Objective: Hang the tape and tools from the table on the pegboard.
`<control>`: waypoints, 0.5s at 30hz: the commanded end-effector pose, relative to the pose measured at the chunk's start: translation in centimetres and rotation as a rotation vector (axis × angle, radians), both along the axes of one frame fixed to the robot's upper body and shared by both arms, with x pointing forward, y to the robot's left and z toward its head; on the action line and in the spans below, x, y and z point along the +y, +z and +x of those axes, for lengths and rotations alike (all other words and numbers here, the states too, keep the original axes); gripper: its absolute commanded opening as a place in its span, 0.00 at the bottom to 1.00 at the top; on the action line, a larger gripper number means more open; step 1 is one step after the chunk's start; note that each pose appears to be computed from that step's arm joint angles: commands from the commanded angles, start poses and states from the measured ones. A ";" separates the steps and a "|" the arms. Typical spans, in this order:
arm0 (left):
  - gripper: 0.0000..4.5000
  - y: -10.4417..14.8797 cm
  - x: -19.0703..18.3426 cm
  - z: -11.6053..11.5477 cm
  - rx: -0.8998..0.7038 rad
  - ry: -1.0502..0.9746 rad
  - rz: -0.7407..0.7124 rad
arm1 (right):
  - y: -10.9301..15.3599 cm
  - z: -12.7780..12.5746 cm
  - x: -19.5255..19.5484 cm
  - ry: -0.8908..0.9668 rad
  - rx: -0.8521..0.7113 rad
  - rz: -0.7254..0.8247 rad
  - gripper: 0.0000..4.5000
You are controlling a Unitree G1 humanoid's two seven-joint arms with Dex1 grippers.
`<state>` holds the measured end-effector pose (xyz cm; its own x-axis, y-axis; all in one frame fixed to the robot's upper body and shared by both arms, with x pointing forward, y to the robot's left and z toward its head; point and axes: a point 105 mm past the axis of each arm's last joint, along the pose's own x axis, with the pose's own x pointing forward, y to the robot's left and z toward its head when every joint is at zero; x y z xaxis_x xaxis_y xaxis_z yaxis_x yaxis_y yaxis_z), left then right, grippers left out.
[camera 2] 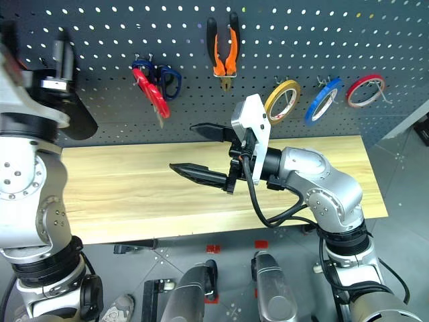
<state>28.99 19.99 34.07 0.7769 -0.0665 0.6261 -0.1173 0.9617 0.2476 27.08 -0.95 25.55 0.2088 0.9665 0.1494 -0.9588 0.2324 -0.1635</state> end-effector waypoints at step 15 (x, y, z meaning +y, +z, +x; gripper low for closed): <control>0.70 -22.0 4.0 -4.5 0.830 0.032 -0.296 | -10.8 5.1 -7.3 -0.609 -0.142 -0.083 1.00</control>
<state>24.60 23.10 11.93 0.9864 0.0135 -0.1640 -0.0151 0.9998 -0.0086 32.03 -7.65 15.39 0.6937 0.7058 0.1437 -0.6585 0.7023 -0.2704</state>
